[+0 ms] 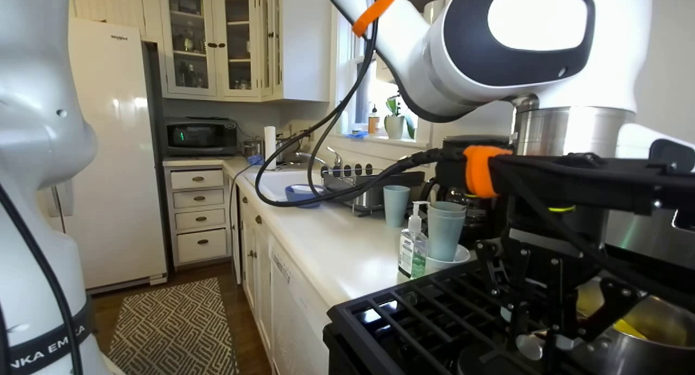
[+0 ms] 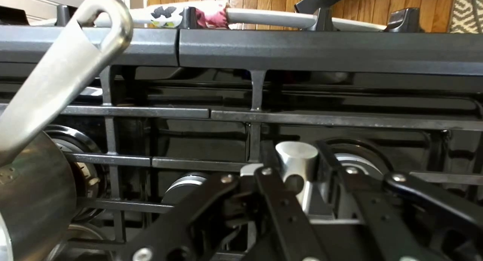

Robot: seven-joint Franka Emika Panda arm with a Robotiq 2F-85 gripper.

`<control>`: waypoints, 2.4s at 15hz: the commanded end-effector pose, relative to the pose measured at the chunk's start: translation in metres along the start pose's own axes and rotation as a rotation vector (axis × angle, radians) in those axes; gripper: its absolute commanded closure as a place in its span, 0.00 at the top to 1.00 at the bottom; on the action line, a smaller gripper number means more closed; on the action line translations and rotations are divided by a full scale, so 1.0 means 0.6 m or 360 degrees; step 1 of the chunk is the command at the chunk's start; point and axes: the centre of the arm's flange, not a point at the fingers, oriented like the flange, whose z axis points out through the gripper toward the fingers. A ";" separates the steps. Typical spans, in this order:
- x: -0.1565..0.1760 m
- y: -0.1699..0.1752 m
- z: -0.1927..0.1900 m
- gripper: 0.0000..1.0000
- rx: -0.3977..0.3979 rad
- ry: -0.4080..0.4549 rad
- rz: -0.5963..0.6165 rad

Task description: Shift the pot to the left

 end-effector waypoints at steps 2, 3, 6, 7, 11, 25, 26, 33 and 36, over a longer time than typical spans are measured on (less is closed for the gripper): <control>0.000 0.000 0.000 0.29 0.0000 0.0000 0.0000; 0.005 -0.011 0.009 0.07 0.0035 -0.0008 -0.0027; 0.010 -0.037 0.014 0.07 0.0110 -0.0001 -0.0063; 0.011 -0.044 0.014 0.07 0.0120 0.0000 -0.0074; 0.020 -0.083 0.009 0.07 0.0165 0.0013 -0.0154; 0.089 -0.144 -0.016 0.07 0.0123 0.0113 -0.0097; 0.091 -0.142 -0.017 0.07 0.0123 0.0113 -0.0070; 0.114 -0.145 -0.017 0.07 0.0166 0.0145 0.0127; 0.118 -0.145 -0.015 0.07 0.0171 0.0149 0.0180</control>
